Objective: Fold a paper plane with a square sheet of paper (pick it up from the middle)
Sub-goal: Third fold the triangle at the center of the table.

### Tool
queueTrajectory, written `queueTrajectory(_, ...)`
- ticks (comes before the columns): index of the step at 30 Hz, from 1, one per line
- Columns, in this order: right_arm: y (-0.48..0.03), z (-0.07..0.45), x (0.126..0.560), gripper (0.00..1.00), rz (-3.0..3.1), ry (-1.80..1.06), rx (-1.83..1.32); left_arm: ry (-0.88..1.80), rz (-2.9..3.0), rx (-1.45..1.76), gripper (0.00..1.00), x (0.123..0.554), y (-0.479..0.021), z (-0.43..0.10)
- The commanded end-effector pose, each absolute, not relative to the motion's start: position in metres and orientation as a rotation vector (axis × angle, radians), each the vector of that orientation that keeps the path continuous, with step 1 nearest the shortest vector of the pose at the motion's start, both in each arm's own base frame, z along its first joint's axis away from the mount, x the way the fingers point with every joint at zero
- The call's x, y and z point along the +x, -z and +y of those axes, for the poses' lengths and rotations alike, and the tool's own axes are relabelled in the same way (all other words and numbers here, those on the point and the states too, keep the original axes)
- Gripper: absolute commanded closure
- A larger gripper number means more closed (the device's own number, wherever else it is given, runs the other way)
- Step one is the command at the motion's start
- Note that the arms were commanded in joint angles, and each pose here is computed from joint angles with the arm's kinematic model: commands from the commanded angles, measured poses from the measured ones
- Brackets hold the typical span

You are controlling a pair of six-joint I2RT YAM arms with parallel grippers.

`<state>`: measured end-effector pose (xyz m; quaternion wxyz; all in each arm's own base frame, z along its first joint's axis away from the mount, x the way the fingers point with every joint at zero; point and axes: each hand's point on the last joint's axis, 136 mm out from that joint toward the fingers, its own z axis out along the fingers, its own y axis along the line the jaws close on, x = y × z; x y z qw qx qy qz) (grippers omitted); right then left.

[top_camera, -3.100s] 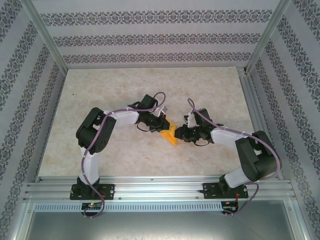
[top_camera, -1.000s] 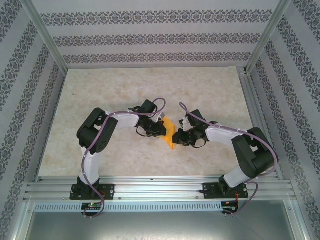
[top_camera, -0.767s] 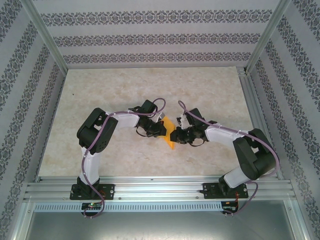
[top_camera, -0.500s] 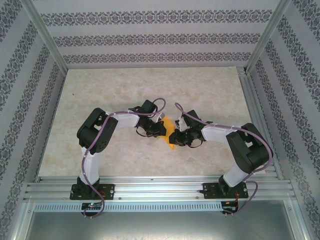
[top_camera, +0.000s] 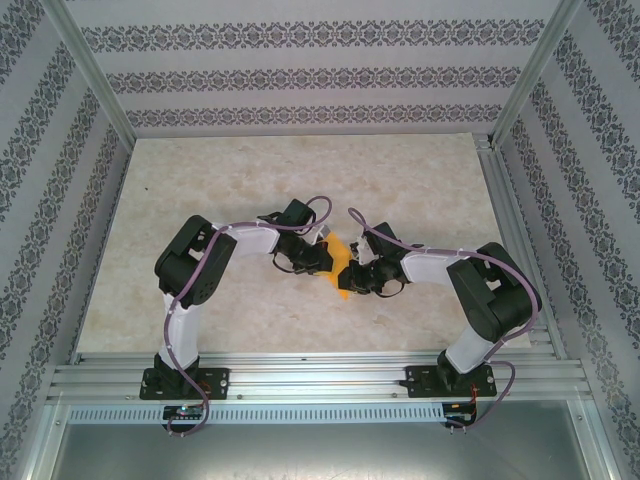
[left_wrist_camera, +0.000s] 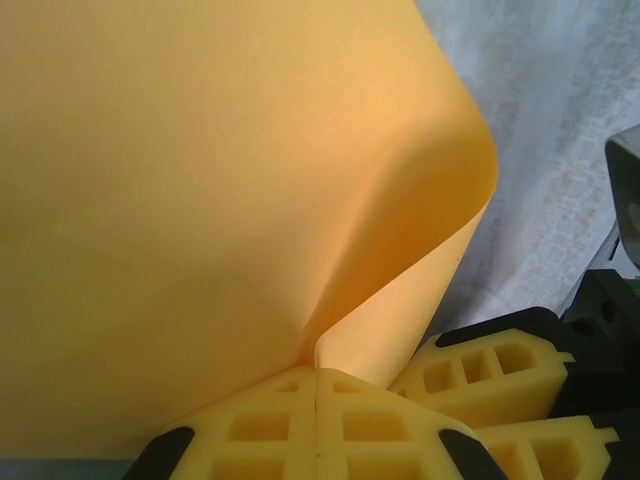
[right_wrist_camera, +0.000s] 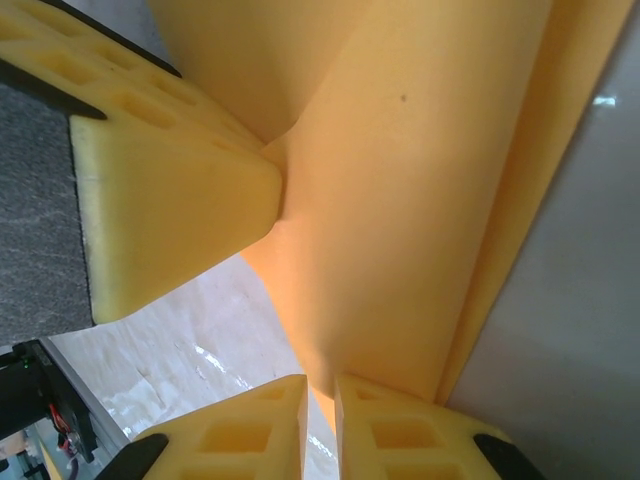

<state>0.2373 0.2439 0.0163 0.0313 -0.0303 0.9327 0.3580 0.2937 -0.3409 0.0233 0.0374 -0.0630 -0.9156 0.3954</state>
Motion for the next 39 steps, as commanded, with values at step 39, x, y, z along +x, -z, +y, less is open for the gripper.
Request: queueTrajectory(39, -0.002, 0.233, 0.175, 0.84, 2.996, -1.123, -0.099, -1.103, -2.826, -0.207, 0.94, 0.291, -0.003, -0.338)
